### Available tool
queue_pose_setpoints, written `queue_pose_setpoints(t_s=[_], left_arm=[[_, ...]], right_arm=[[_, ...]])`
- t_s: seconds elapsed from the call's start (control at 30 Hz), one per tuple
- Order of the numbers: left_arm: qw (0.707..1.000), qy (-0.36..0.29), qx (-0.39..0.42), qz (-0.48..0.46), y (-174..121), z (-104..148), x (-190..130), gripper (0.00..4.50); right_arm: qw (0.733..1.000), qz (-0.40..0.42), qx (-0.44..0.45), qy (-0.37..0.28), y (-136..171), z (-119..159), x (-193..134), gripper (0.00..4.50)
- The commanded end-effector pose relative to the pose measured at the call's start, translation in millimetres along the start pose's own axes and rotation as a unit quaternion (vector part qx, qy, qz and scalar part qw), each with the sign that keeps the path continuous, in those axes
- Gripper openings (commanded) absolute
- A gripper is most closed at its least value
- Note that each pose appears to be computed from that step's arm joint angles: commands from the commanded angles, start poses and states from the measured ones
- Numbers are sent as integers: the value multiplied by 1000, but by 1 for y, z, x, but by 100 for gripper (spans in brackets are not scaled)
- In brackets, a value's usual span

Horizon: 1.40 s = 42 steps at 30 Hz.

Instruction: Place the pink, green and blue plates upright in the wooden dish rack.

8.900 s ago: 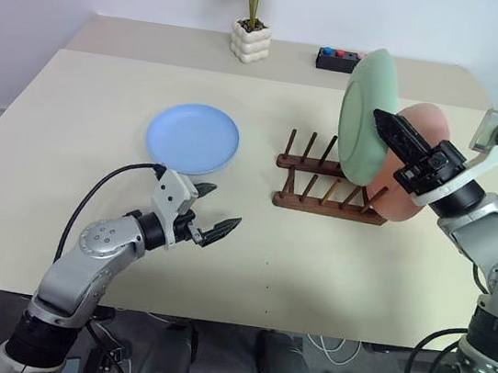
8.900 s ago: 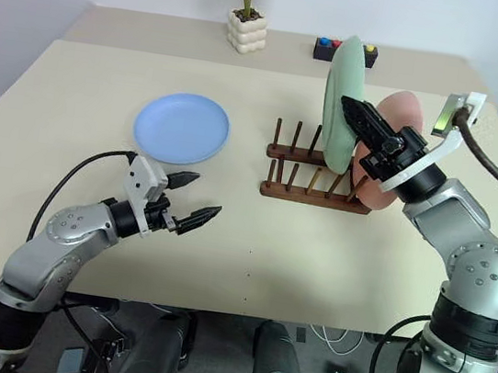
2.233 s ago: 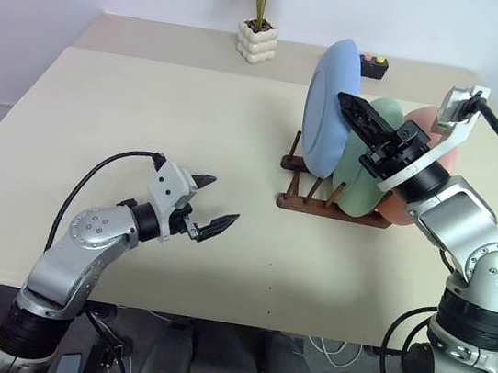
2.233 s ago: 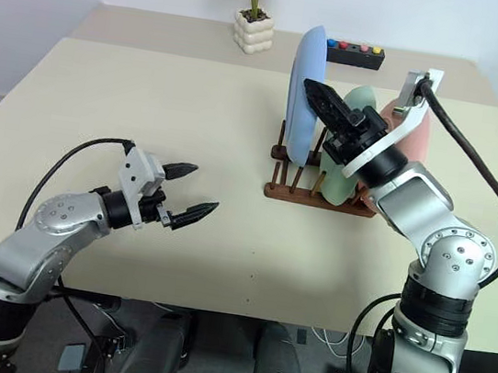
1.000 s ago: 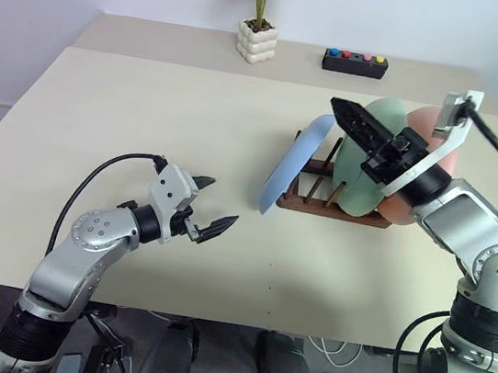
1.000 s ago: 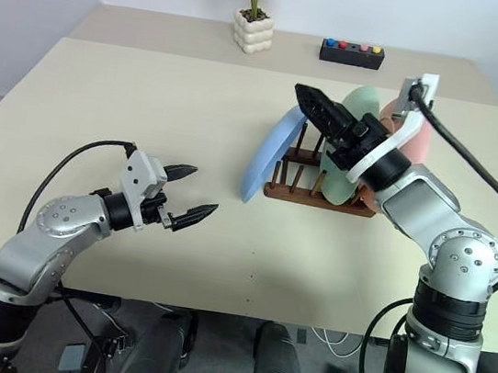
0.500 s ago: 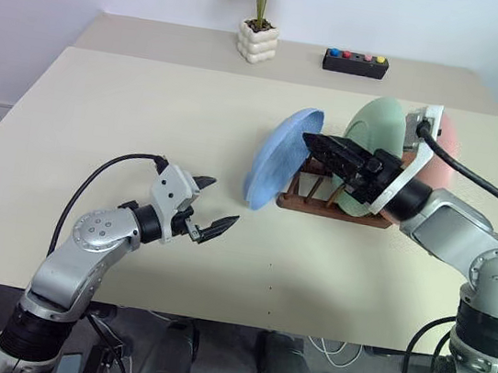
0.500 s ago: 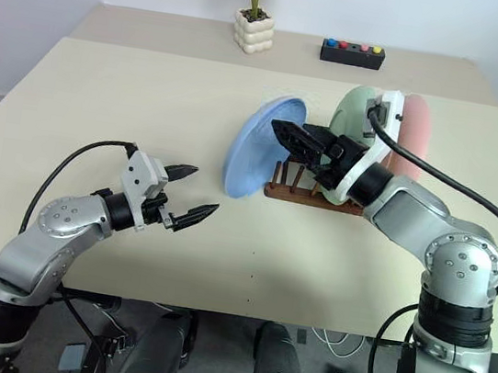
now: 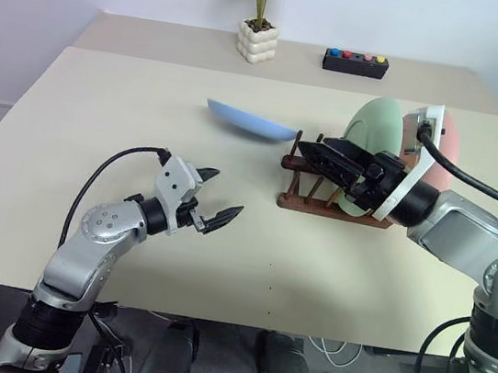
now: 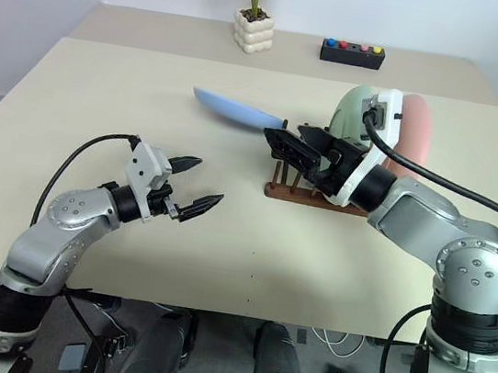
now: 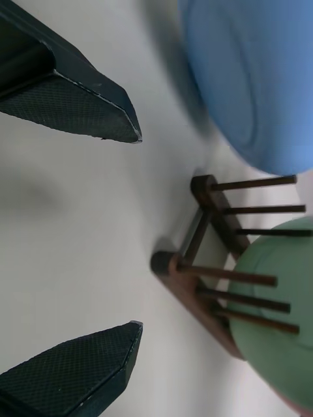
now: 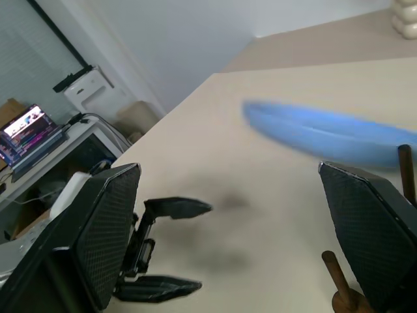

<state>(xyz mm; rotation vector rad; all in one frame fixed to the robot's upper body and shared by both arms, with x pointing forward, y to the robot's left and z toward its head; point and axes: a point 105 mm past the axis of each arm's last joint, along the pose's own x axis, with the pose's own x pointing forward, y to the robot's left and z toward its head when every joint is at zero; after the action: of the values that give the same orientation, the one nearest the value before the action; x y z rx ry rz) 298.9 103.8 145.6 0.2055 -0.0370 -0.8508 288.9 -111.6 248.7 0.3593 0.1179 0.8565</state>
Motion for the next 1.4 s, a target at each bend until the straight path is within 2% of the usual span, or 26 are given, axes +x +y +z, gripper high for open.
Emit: queue_pose_setpoints(t_s=[0.03,0.3,0.4,0.47,0.7,0.77,0.87,1.07,1.2,1.27,1.4], left_arm=[[999,-37,7,15,7,16,-1,450],[996,-9,42,84,39,8,-11,450],[986,35,87,136,68,-2,-18,450],[984,37,95,145,86,3,-19,450],[983,71,142,90,115,8,-4,450],[985,92,146,7,104,3,5,450],[978,119,165,-51,98,-6,12,450],[983,109,137,53,137,0,28,450],[972,108,42,205,170,-1,30,450],[967,99,-5,237,174,-1,31,450],[952,132,-41,271,169,-12,38,450]], right_arm=[[999,24,-31,-15,15,11,-2,446],[994,74,-81,-5,32,9,-3,446],[992,72,-103,1,30,7,-3,446],[992,72,-105,2,27,6,-1,446],[991,73,-111,-3,23,6,4,446],[991,69,-112,-6,22,6,5,446],[991,64,-114,-9,20,6,5,446],[992,53,-117,-14,19,5,2,446],[992,44,-117,-16,17,4,-1,446],[992,42,-117,-14,17,4,-2,446],[992,45,-118,-13,16,4,-1,446]])
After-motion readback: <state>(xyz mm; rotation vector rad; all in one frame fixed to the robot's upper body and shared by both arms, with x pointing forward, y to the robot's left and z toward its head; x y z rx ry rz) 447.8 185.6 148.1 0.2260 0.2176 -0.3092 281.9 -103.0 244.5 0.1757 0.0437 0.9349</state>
